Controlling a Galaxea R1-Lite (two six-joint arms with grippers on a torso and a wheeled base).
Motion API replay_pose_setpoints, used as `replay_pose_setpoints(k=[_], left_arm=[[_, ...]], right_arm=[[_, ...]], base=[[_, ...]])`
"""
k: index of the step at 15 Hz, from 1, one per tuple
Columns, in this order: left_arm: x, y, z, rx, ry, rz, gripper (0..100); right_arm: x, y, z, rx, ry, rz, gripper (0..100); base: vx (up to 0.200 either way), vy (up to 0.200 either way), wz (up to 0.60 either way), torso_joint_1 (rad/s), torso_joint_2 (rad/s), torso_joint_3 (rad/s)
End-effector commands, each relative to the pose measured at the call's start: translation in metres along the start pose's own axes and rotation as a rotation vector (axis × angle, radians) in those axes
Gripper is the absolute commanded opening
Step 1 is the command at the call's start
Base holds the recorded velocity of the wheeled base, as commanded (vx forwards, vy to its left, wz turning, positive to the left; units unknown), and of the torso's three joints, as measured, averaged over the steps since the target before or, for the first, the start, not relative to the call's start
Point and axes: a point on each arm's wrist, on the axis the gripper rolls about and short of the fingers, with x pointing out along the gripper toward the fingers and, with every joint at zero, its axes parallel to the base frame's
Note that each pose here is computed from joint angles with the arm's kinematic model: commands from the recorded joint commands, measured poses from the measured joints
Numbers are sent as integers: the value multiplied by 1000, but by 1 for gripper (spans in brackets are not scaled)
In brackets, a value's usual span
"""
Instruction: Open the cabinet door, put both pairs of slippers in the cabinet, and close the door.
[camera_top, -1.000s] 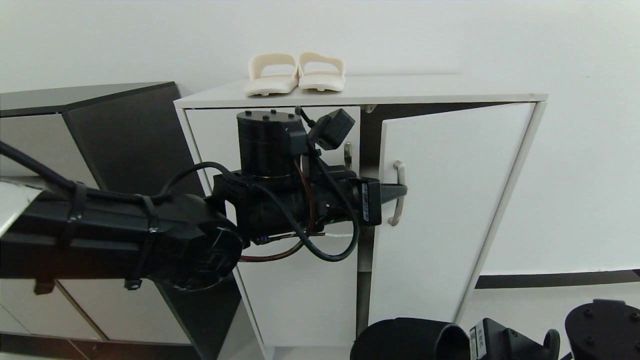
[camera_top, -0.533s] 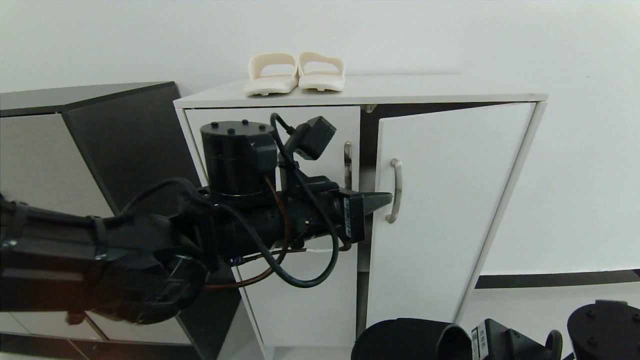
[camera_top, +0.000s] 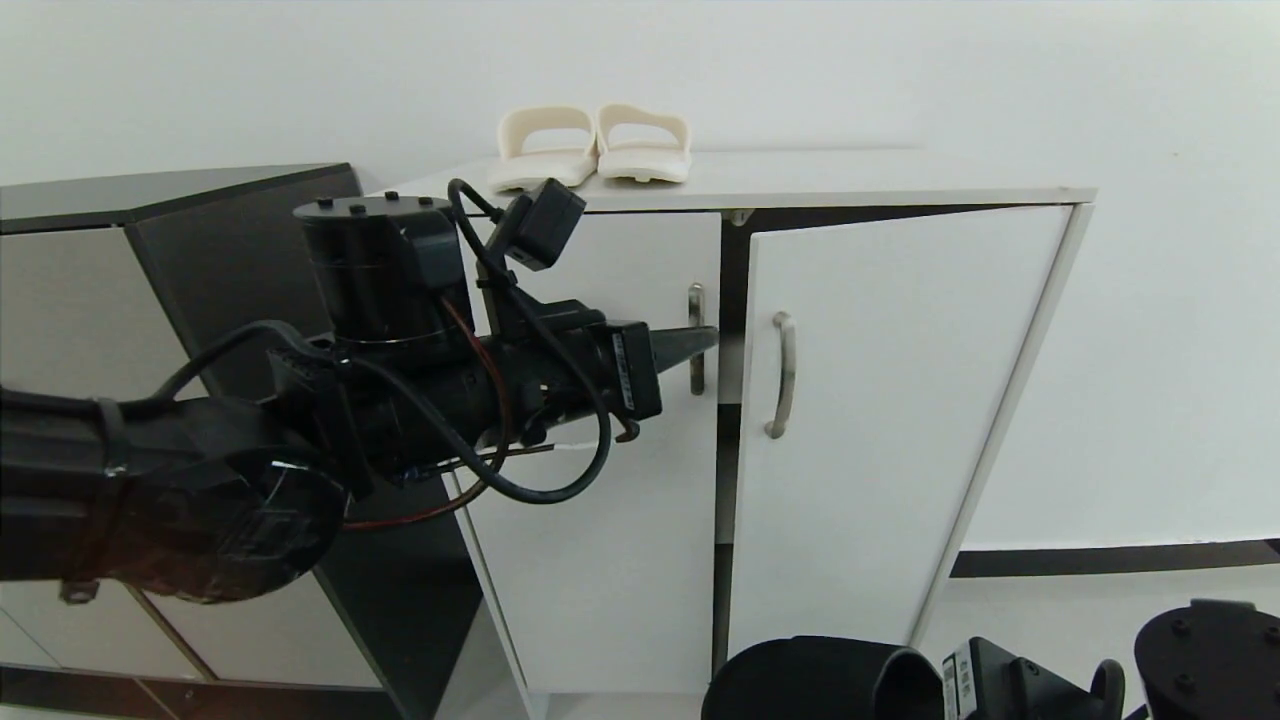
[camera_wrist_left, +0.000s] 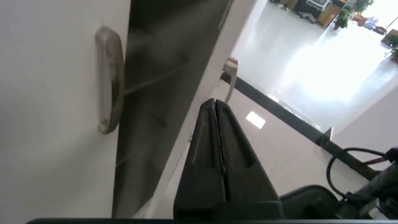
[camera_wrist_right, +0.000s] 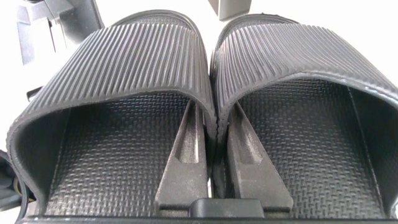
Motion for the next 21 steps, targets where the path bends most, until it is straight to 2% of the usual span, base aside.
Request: replay_pose_setpoints(k=[1, 5, 8, 10, 12, 18, 20, 21], left_arm=[[17, 9, 1, -1, -3, 5, 0], [41, 18, 3, 5, -17, 1, 0], [51, 10, 1, 8, -17, -31, 0], [54, 6, 7, 17, -37, -45, 0], [55, 6, 11, 22, -50, -47, 0], [56, 8, 9, 19, -43, -41, 0], [57, 8, 5, 18, -33, -43, 0], [57, -10, -3, 23, -8, -81, 0]], right_arm=[[0, 0, 0, -1, -2, 2, 0], [0, 1, 0, -1, 1, 3, 0], [0, 1, -1, -1, 4, 4, 0], [1, 0, -1, 0, 7, 4, 0], [1, 1, -1, -2, 7, 6, 0], [2, 5, -2, -6, 16, 25, 0], [3, 9, -3, -9, 33, 43, 0], [3, 13, -4, -11, 46, 61, 0]], base=[[0, 0, 0, 0, 0, 0], [0, 0, 0, 0, 0, 0], [0, 0, 0, 0, 0, 0], [0, 0, 0, 0, 0, 0], [0, 0, 0, 0, 0, 0], [0, 0, 0, 0, 0, 0], [-200, 0, 0, 0, 0, 2], [-200, 0, 0, 7, 2, -2]])
